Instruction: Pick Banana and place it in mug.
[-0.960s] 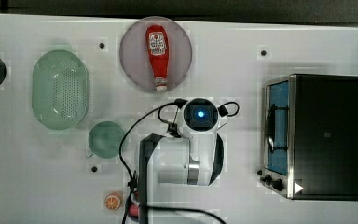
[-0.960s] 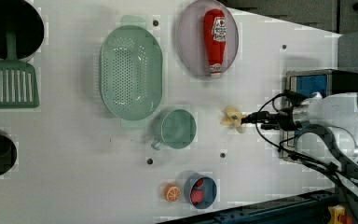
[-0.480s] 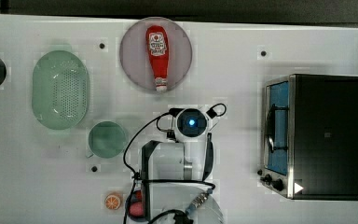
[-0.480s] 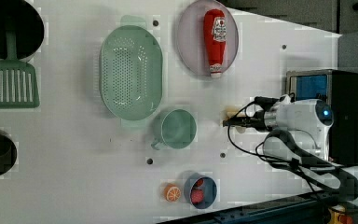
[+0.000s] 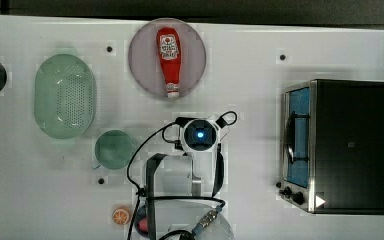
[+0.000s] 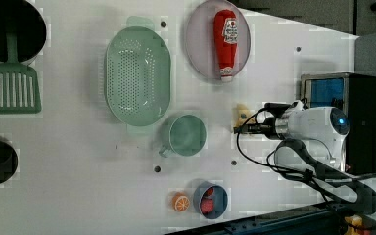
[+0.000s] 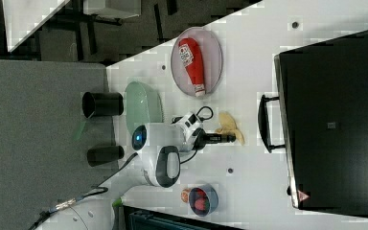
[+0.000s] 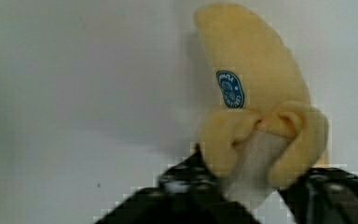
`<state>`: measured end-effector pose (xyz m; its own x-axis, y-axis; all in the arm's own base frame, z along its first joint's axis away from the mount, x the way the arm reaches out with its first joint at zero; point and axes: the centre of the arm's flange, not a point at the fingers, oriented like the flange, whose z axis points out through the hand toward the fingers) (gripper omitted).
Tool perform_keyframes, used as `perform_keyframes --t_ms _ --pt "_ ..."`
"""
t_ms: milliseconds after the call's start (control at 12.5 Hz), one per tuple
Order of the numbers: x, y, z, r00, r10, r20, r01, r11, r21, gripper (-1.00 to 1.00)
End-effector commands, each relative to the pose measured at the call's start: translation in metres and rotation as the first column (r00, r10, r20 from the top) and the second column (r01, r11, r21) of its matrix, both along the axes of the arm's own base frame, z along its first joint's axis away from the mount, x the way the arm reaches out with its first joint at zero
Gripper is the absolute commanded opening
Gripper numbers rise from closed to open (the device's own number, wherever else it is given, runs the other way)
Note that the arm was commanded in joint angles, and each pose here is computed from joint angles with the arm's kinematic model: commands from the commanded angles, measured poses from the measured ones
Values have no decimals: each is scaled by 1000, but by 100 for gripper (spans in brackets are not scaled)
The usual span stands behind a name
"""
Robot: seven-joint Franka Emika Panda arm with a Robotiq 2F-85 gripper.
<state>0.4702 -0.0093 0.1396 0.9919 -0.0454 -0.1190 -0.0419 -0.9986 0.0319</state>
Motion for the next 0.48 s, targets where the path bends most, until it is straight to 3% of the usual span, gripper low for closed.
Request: perform_keyframes --t_ms 80,240,480 --pt "19 -15 27 997 8 73 -8 1000 2 -46" --pt "31 -19 88 989 -6 146 6 1000 5 -46" --pt "27 -20 198 989 -15 146 12 1000 23 -46"
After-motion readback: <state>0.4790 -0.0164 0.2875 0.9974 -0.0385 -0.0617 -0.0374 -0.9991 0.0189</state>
